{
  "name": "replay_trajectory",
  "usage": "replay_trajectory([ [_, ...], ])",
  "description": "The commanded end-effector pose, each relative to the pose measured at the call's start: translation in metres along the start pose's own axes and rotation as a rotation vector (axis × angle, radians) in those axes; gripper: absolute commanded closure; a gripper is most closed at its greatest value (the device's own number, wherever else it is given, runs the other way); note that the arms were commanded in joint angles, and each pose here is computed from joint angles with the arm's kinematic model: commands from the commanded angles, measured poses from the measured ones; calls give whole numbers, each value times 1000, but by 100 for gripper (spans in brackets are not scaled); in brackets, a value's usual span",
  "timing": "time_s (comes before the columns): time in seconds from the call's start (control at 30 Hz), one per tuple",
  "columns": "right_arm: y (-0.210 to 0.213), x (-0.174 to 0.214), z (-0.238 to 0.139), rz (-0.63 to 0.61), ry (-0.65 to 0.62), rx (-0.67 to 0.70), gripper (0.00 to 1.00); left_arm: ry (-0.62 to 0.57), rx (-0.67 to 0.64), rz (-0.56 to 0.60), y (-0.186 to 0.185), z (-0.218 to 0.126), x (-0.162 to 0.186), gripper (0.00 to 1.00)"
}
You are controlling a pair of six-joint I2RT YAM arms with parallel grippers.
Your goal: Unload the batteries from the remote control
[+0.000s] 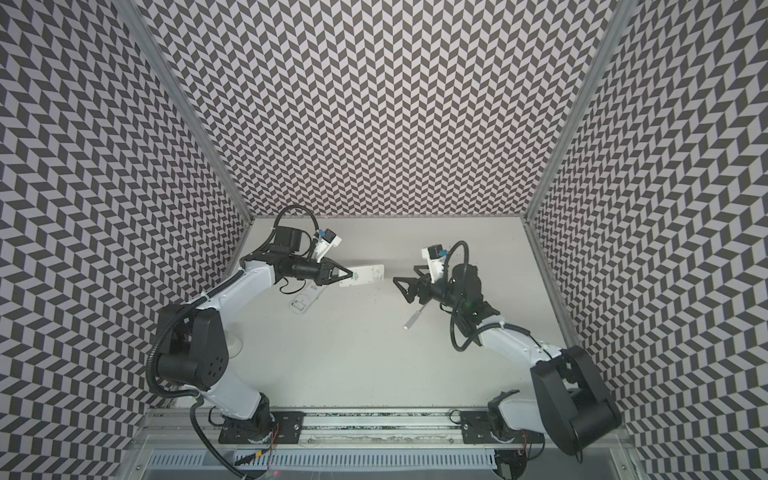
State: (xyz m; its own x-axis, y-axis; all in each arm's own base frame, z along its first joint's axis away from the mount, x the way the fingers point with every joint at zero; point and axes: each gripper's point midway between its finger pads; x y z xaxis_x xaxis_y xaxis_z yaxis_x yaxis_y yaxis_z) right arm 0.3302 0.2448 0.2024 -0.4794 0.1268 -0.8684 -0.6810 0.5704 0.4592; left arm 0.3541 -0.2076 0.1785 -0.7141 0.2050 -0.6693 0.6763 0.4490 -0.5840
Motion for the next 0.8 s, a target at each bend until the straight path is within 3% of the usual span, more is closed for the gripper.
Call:
replay_trajectory([
  [0.0,9,-6,13,13,-13,-67,8,-45,45,-43,0,0,-6,100],
  [0.27,-2,24,46,47,122,-147,15,-35,35,-41,4,-3,0,100],
  [0.43,-6,33,62,97,148,-193,19,-28,-33,-61,13,-2,3,100],
  [0.77,-3,39,89,145,156,-256,24,-22,8,-36,3,2,0,100],
])
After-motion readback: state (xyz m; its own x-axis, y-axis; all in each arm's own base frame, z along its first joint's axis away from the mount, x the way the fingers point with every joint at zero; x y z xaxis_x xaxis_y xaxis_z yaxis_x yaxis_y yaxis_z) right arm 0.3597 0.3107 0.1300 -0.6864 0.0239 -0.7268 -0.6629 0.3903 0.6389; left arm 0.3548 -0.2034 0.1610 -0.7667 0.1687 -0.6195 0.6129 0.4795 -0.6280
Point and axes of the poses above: each gripper's point midway between its finger pads, its own z axis out along the fingers, its own y axis along the line the jaws close on, x = y × z, and after that the axes turned 1 degree about -z, right-handed
